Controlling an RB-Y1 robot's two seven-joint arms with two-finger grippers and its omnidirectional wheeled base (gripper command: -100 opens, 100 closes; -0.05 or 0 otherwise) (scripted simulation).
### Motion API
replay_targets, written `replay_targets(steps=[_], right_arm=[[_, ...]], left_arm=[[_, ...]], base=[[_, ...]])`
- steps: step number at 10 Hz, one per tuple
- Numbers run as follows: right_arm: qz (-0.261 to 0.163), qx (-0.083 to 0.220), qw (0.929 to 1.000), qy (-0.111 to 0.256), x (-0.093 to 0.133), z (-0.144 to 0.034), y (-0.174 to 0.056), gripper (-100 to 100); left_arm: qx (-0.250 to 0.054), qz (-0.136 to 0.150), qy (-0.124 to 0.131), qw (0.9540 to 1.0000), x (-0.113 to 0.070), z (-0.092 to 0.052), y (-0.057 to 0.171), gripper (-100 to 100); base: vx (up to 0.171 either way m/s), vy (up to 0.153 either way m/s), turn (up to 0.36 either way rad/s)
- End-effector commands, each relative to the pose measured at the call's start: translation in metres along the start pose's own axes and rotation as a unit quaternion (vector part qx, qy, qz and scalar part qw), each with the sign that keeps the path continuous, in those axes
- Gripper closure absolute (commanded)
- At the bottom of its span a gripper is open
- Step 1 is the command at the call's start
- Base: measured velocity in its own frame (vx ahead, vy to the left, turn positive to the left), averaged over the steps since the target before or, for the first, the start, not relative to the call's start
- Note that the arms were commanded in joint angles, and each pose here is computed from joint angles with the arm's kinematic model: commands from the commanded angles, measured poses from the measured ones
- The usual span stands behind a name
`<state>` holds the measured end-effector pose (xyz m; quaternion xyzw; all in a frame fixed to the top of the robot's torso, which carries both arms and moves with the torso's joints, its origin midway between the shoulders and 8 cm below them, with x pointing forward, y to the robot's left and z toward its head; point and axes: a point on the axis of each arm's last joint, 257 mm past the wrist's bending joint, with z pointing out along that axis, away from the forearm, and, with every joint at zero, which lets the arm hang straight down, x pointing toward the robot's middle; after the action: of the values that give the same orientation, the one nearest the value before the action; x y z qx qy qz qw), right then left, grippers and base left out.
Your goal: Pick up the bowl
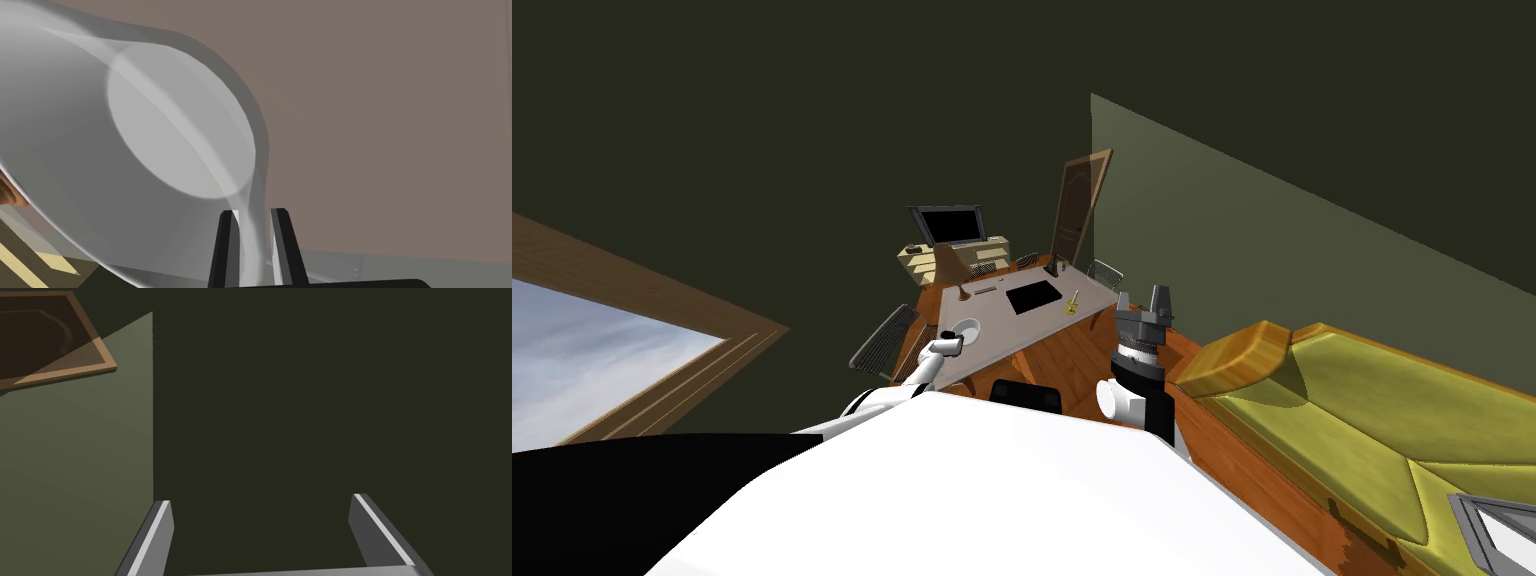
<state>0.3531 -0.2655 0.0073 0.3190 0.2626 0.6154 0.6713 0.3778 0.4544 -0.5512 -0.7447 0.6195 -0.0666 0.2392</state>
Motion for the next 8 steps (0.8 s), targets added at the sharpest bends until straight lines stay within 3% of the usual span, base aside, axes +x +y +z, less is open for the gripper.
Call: replay_targets(steps=[1,3,4,5,8], right_arm=[[0.0,0.0,1.0,0.0,0.0,0.0,0.0,0],[0.0,0.0,1.0,0.0,0.0,0.0,0.0,0],[0.0,0.0,1.0,0.0,0.0,0.0,0.0,0],[0.0,0.0,1.0,0.0,0.0,0.0,0.0,0],[0.0,0.0,1.0,0.0,0.0,0.0,0.0,0]], left_arm=[[0.0,0.0,0.0,1.0,0.0,0.0,0.0,100],[0.001,0.0,0.0,1.0,0.0,0.0,-0.001,100],[0.0,0.0,0.0,1.0,0.0,0.0,0.0,0],[0.001,-0.004,-0.002,1.0,-0.001,-0.004,-0.01,100],[-0.001,-0.012,-0.007,0.9999,-0.003,-0.009,-0.022,100]], base=[[0.0,0.0,0.0],[0.0,0.0,0.0],[0.0,0.0,0.0],[-0.059,-0.008,-0.077],[-0.095,0.0,-0.076]])
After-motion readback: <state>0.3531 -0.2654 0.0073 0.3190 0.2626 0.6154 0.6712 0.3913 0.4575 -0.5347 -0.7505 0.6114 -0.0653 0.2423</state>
